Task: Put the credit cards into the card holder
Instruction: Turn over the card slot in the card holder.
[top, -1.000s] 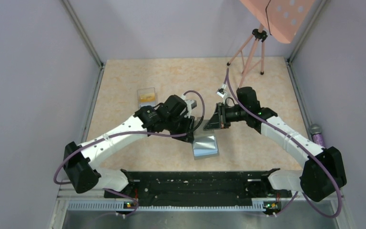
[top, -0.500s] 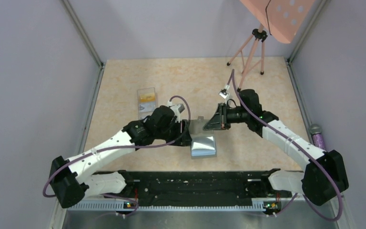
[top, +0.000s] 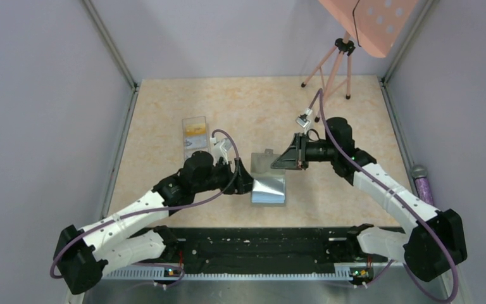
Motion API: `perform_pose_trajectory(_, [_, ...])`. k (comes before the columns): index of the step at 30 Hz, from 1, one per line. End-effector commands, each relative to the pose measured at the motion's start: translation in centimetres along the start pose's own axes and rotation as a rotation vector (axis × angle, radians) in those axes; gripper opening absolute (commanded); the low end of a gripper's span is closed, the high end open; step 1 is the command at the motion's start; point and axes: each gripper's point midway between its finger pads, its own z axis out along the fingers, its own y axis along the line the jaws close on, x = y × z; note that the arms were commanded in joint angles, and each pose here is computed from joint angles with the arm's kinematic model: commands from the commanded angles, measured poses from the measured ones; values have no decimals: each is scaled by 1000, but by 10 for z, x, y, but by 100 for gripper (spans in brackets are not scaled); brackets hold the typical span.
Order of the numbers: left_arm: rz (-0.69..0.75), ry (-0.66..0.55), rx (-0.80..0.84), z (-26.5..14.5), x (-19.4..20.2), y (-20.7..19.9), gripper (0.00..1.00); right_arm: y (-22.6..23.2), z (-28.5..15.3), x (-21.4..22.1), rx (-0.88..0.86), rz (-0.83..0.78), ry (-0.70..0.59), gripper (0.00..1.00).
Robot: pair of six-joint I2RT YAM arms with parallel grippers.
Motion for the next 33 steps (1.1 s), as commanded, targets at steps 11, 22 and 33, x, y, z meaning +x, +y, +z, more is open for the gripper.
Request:
perform_pose_trajectory(11, [51, -171, 434, -18, -29, -70, 76, 36, -11, -1, -147, 14, -20, 0])
perform_pose_trajectory(22, [48, -167, 491, -14, -34, -80, 64, 36, -10, -1, -156, 35, -30, 0])
perform_pose_trajectory(33, [14, -235, 521, -21, -42, -80, 29, 36, -10, 0, -168, 51, -33, 12])
